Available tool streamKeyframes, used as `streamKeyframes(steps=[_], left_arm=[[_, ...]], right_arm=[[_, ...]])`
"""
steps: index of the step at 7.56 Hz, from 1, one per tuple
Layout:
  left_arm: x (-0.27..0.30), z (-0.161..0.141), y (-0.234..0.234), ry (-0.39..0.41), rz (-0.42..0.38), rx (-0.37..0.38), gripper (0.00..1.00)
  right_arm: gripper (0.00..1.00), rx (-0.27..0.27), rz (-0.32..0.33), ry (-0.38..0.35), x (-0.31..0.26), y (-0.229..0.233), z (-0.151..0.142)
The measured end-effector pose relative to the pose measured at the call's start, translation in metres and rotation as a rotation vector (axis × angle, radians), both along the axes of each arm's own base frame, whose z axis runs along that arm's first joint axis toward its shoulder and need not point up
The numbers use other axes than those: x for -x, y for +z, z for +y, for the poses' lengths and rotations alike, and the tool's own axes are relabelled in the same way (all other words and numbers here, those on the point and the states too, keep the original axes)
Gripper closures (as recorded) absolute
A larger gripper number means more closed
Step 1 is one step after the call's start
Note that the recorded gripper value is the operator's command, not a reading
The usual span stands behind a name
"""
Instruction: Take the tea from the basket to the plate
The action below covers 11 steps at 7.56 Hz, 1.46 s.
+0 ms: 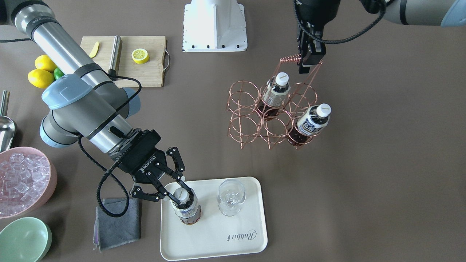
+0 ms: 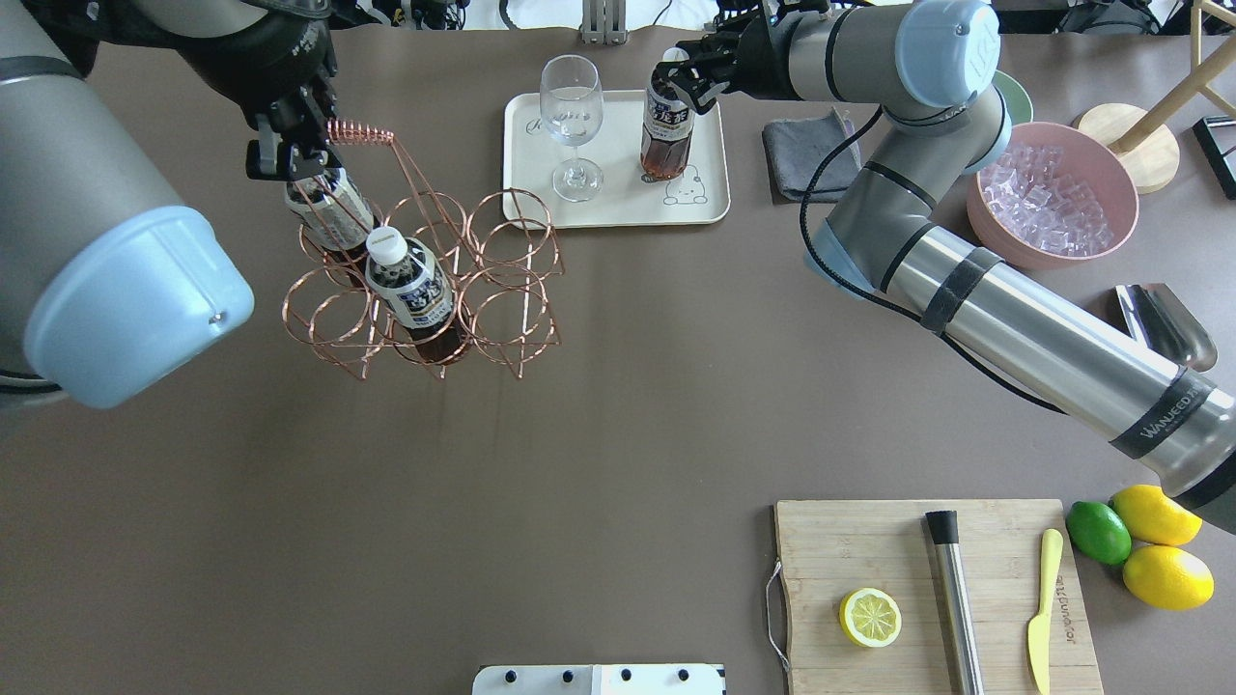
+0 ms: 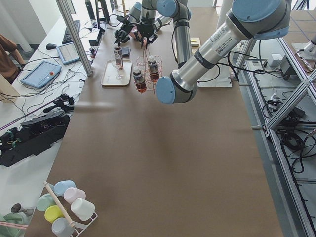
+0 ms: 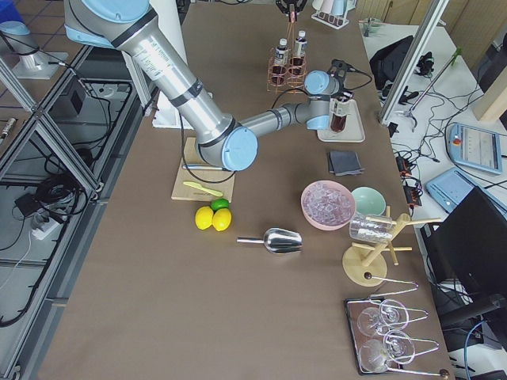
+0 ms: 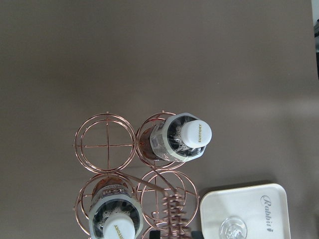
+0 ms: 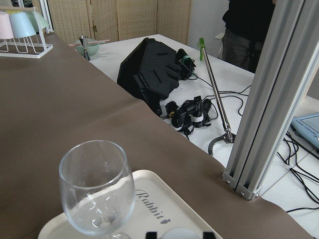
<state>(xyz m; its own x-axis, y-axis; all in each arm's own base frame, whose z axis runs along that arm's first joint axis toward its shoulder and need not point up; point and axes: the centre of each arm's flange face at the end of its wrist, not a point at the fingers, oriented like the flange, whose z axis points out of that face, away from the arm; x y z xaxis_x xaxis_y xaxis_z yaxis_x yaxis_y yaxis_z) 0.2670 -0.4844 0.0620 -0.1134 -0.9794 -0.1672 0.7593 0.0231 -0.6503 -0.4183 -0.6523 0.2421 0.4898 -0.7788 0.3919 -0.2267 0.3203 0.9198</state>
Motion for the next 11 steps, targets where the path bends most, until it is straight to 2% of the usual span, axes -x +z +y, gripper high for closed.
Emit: streamKeyframes(steps=[1,2,3,4,6,8,11], left_arm=[[0.020,-0.012,0.014,-0.008,-0.023,-0.008,1.00],[0.046,-0.028,0.041,-0.004,-0.050,-0.002,1.00],[0.076,-0.044,0.074,0.025,-0.057,0.013,1.00],[0.108,-0.059,0.100,0.040,-0.064,0.018,1.00],[0.166,-0.094,0.139,0.045,-0.085,0.036,1.00],[0.222,-0.137,0.186,0.009,-0.097,0.039,1.00],[0.269,-0.203,0.263,-0.037,-0.107,0.032,1.00]], right_arm=[[1.00,0.000,-0.001,0.000,0.001,0.003,0.000],[0.84,0.000,-0.002,-0.001,0.002,0.005,0.000],[0.23,-0.001,-0.003,-0.001,0.001,0.004,0.000],[0.00,-0.002,-0.005,-0.001,0.001,0.003,0.000],[0.00,0.004,-0.012,0.002,0.000,0.002,0.000],[0.00,0.009,-0.018,0.001,0.001,0.001,0.001],[0.00,-0.007,-0.025,-0.013,-0.004,-0.006,0.006]])
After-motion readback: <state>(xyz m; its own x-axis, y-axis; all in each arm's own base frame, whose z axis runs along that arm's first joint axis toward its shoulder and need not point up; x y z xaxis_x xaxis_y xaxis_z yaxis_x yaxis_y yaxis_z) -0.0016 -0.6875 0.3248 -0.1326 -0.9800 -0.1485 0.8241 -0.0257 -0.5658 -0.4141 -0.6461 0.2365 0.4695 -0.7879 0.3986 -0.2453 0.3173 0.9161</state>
